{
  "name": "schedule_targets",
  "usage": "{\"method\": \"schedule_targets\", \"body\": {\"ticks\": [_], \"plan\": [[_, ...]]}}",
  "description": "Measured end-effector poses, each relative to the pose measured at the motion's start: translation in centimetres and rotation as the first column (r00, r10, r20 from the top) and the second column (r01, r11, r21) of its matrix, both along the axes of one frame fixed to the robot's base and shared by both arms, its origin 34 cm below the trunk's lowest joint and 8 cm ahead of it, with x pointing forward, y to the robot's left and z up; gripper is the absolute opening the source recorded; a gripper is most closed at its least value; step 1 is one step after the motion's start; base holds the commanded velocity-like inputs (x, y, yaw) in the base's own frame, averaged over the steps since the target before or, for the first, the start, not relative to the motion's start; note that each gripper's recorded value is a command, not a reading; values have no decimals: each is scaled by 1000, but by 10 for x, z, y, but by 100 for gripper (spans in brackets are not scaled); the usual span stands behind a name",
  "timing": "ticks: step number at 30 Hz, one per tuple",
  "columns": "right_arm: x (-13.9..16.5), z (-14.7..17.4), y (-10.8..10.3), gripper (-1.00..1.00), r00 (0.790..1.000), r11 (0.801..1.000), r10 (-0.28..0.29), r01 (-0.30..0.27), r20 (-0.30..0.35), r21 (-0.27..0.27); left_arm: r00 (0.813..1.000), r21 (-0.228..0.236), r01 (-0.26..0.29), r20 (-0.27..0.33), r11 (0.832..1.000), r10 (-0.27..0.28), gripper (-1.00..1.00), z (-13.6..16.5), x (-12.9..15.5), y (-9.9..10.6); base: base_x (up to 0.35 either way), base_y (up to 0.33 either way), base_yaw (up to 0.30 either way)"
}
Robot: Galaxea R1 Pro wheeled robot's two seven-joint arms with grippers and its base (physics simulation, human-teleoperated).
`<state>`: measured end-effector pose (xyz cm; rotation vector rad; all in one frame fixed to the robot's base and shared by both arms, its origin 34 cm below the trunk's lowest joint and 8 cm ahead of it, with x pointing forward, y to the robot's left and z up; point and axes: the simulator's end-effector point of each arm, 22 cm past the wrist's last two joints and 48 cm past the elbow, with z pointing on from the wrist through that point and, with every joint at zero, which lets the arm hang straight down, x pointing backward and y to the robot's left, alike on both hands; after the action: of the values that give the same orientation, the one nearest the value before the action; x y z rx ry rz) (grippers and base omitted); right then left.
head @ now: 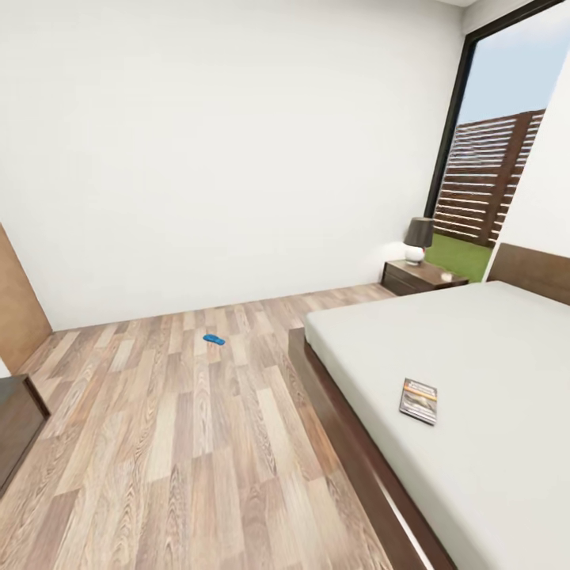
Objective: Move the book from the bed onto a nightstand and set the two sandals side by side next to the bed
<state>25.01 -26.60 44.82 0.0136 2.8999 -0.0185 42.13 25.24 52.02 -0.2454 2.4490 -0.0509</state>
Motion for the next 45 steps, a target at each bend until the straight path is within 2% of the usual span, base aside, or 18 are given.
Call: {"method": "schedule_targets", "body": {"ticks": [8,20,45], "plan": [[0,0,0,100,1000,1000,0,0,0,0,1000,0,0,1,1000,0,100,0,0,0,316,0,17],[0,0,0,100,1000,1000,0,0,0,0,1000,0,0,0,1000,0,100,0,0,0,308,0,231],[0,0,0,100,1000,1000,0,0,-1,0,1000,0,0,0,1000,0,100,0,0,0,299,0,17]]}}
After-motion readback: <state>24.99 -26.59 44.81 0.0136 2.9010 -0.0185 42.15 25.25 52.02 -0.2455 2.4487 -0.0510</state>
